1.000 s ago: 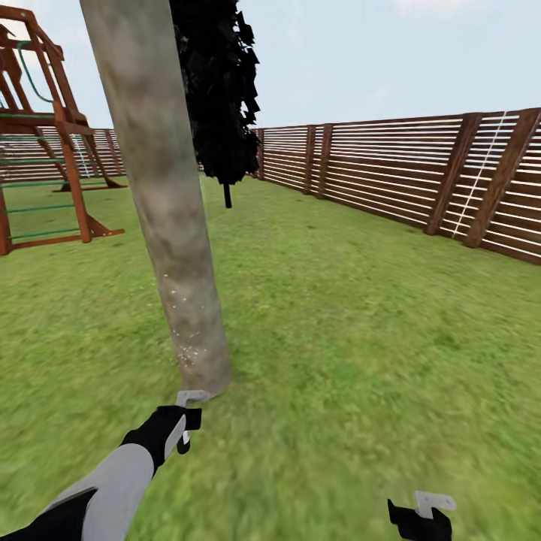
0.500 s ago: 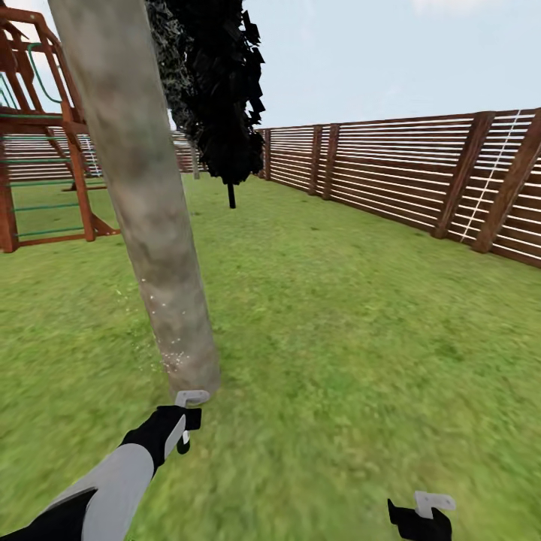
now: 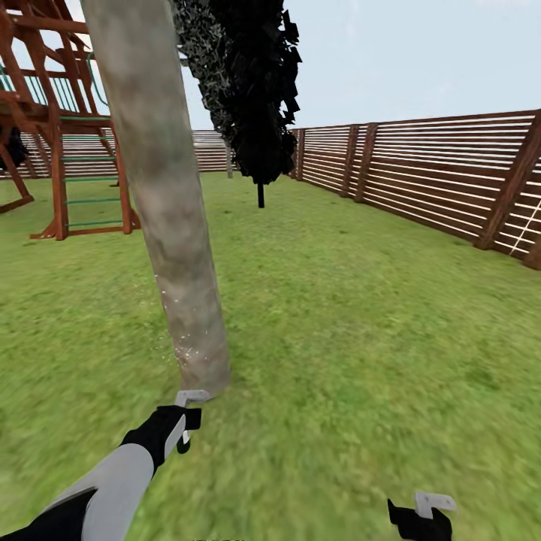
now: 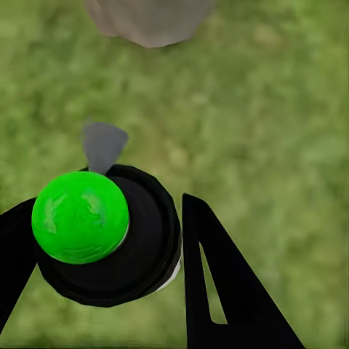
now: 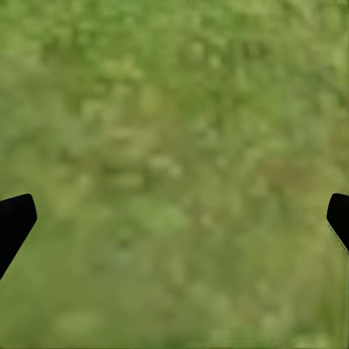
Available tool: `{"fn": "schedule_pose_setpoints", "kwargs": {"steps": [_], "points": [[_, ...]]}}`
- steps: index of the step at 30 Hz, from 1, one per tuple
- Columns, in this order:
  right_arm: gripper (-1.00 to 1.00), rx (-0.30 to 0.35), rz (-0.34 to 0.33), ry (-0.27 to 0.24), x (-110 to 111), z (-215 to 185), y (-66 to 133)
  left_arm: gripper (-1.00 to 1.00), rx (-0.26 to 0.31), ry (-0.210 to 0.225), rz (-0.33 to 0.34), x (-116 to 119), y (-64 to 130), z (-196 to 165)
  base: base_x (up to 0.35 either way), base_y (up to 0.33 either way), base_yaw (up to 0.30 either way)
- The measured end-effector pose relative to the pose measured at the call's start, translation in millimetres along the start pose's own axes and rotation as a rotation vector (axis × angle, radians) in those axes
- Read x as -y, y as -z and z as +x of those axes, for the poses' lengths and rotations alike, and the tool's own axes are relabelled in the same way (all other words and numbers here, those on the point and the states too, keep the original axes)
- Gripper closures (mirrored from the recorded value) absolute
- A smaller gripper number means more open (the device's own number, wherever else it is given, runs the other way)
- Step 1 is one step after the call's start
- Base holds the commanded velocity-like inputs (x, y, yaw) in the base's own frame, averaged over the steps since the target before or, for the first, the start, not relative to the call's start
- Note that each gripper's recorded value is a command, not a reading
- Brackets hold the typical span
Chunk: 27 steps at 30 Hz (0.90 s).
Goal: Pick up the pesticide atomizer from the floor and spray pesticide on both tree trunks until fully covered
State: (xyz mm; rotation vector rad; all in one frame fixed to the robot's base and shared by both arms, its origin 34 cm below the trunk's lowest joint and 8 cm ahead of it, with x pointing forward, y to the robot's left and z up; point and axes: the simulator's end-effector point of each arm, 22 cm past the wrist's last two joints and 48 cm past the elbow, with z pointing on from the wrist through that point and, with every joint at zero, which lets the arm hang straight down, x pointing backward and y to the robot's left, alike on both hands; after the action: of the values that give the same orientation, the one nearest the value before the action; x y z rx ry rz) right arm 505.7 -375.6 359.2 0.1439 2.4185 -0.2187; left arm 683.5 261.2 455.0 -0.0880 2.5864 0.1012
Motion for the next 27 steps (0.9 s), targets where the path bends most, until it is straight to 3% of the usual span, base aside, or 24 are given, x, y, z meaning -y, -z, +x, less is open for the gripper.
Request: {"fn": "schedule_pose_setpoints", "kwargs": {"steps": [19, 27], "points": [[-1.0, 0.001, 0.0, 0.0, 0.1, -0.5, -0.1, 1.0, 0.002, 0.0, 0.0, -0.1, 0.0, -0.4, 0.0, -0.267, 0.257], [-1.0, 0.0, 0.003, 0.0, 0.7, -0.4, -0.1, 1.0, 0.007, 0.001, 0.001, 0.3, 0.0, -1.5, 0.119, -0.234, 0.247]]}}
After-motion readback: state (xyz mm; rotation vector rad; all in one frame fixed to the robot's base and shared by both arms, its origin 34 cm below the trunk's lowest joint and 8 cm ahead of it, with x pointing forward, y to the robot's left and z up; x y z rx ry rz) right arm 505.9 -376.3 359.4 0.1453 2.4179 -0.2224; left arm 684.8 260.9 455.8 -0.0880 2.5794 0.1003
